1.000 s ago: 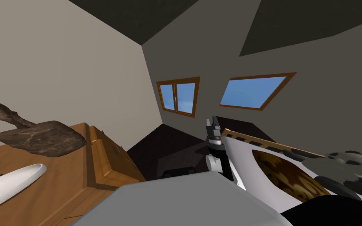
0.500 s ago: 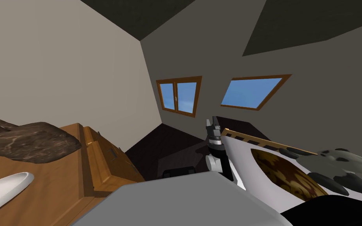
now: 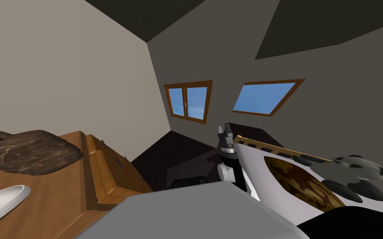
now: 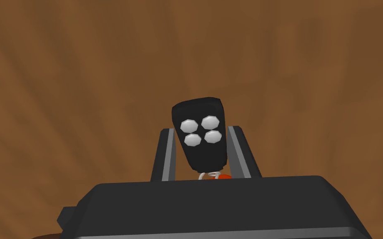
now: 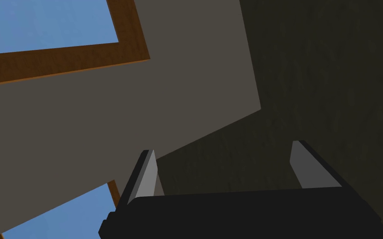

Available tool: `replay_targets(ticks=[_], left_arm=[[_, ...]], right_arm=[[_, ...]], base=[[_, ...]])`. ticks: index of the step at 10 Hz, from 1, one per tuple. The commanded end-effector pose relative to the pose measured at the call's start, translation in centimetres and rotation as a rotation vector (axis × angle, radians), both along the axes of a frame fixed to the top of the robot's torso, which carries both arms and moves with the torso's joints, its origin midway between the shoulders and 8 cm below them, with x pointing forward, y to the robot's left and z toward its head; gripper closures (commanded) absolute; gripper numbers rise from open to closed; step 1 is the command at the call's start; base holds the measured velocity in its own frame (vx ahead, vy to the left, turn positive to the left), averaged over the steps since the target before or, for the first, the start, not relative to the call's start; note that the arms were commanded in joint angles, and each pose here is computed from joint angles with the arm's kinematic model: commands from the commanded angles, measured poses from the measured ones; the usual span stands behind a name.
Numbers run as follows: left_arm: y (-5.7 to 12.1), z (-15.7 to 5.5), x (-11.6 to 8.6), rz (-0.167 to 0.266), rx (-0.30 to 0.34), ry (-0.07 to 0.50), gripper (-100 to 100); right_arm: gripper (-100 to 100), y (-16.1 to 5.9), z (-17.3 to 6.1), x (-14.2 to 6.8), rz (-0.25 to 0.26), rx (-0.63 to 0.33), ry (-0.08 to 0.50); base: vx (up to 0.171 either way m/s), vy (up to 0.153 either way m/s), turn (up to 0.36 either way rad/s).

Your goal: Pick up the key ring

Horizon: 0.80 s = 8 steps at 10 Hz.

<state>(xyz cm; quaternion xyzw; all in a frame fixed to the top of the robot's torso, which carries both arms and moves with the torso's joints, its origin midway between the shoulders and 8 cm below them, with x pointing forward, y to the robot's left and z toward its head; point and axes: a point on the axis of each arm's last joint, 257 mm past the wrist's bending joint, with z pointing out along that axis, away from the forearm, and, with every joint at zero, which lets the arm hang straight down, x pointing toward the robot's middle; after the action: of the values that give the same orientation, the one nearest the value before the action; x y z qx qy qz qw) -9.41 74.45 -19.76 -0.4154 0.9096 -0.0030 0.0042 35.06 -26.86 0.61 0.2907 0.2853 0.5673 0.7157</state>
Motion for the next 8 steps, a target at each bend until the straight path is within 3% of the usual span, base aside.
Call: replay_targets(ticks=[1, 3, 4, 5, 7, 8], left_arm=[[0.0, 0.0, 0.0, 0.000, 0.000, 0.000, 100], [0.0, 0.0, 0.0, 0.000, 0.000, 0.000, 100], [0.0, 0.0, 0.0, 0.000, 0.000, 0.000, 0], [0.2, 1.3, 0.9, -0.014, 0.000, 0.001, 100], [0.2, 1.3, 1.0, -0.014, 0.001, 0.001, 100], [0.2, 1.4, 1.0, -0.016, 0.000, 0.002, 0]], right_arm=[[0, 0.0, 0.0, 0.0, 0.000, 0.000, 0.000], [0, 0.0, 0.0, 0.0, 0.000, 0.000, 0.000], [0, 0.0, 0.0, 0.0, 0.000, 0.000, 0.000], [0, 0.0, 0.0, 0.0, 0.000, 0.000, 0.000], [0, 0.0, 0.0, 0.0, 0.000, 0.000, 0.000], [0, 0.0, 0.0, 0.0, 0.000, 0.000, 0.000]], base=[[0.000, 0.000, 0.000], [0.000, 0.000, 0.000], [0.000, 0.000, 0.000], [0.002, -0.002, 0.091], [0.003, -0.001, 0.060], [0.000, 0.000, 0.000]])
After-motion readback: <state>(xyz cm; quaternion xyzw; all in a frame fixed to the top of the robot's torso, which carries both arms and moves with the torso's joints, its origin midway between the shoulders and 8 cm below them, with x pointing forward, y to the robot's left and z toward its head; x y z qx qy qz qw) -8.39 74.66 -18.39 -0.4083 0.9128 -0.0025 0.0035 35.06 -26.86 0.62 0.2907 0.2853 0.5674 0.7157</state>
